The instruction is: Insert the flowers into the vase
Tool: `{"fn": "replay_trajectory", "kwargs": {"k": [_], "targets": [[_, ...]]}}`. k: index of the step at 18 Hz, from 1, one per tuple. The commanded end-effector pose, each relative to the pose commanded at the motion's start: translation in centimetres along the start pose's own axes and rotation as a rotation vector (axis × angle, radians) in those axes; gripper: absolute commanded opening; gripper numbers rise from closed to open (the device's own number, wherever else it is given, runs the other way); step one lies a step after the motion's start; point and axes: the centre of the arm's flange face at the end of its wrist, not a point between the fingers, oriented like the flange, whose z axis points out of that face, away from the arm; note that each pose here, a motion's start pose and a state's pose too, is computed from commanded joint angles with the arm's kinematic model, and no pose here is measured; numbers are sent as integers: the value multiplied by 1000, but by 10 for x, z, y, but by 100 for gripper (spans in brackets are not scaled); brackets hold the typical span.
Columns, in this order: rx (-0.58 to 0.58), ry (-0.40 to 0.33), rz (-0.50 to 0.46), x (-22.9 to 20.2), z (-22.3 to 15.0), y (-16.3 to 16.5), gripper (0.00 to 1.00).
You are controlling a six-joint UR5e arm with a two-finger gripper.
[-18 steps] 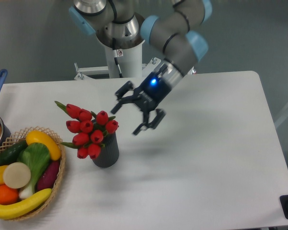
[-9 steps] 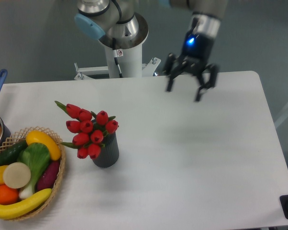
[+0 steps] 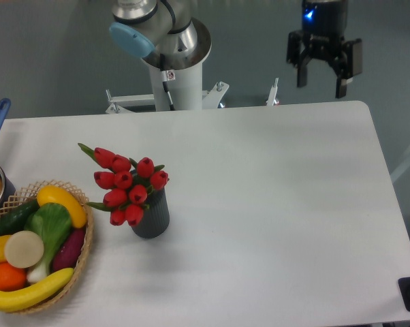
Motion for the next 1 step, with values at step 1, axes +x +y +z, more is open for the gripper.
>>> {"fn": "replay_trajectory", "kwargs": {"k": [1], "targets": [[2, 8, 14, 3, -1, 4, 100]]}}
